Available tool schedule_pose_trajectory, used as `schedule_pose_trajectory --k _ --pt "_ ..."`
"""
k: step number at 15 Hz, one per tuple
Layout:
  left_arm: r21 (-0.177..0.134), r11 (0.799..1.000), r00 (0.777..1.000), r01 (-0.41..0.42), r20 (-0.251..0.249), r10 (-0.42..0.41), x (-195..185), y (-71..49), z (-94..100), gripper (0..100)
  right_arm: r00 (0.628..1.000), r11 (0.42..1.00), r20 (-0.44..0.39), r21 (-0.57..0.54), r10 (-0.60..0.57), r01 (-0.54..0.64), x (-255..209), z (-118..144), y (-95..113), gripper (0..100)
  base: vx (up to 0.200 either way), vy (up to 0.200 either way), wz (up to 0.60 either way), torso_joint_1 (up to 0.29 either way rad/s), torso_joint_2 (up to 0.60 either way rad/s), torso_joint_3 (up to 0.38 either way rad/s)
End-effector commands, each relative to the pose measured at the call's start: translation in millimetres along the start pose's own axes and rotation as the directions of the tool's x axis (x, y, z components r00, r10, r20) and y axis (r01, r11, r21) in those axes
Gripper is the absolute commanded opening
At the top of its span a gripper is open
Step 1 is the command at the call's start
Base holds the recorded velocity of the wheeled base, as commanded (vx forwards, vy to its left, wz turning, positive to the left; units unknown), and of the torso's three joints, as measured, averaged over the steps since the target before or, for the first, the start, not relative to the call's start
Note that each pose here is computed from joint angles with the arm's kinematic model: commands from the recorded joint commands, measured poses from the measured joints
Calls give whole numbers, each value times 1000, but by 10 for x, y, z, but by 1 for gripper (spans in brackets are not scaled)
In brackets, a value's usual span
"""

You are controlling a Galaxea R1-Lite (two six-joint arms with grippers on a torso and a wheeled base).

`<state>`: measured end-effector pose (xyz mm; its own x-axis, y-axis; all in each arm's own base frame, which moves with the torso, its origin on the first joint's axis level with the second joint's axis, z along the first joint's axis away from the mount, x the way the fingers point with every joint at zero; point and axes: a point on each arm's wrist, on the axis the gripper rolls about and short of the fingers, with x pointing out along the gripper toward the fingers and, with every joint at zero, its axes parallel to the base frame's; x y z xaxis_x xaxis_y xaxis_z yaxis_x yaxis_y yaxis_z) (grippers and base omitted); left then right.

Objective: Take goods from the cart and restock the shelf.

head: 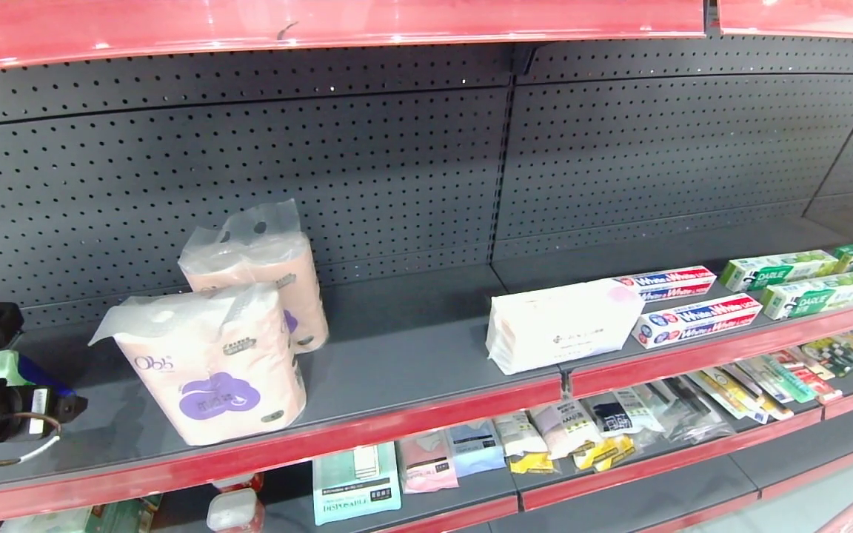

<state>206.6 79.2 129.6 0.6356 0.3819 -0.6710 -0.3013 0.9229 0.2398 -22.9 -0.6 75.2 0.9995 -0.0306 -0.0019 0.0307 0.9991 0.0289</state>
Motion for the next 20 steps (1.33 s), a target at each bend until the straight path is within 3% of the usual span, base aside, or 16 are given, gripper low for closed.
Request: schedule_pose_trajectory --k 1,5,14,20 --pt "24 999 999 31 -31 -30 176 -95 -8 100 1000 1000 -1 0 0 0 1 0 0 100 0 0 0 0 0 0" --pt "38 997 996 63 -63 -61 340 -163 -23 100 1000 1000 -1 -1 0 0 1 0 0 100 0 0 0 0 0 0" --pt "75 989 992 128 -13 -128 491 -336 118 100 1000 1000 -1 0 0 0 1 0 0 100 0 0 0 0 0 0" --pt "79 985 988 152 -5 -152 481 -380 137 100 1000 1000 -1 0 0 0 1 0 0 100 0 0 0 0 0 0"
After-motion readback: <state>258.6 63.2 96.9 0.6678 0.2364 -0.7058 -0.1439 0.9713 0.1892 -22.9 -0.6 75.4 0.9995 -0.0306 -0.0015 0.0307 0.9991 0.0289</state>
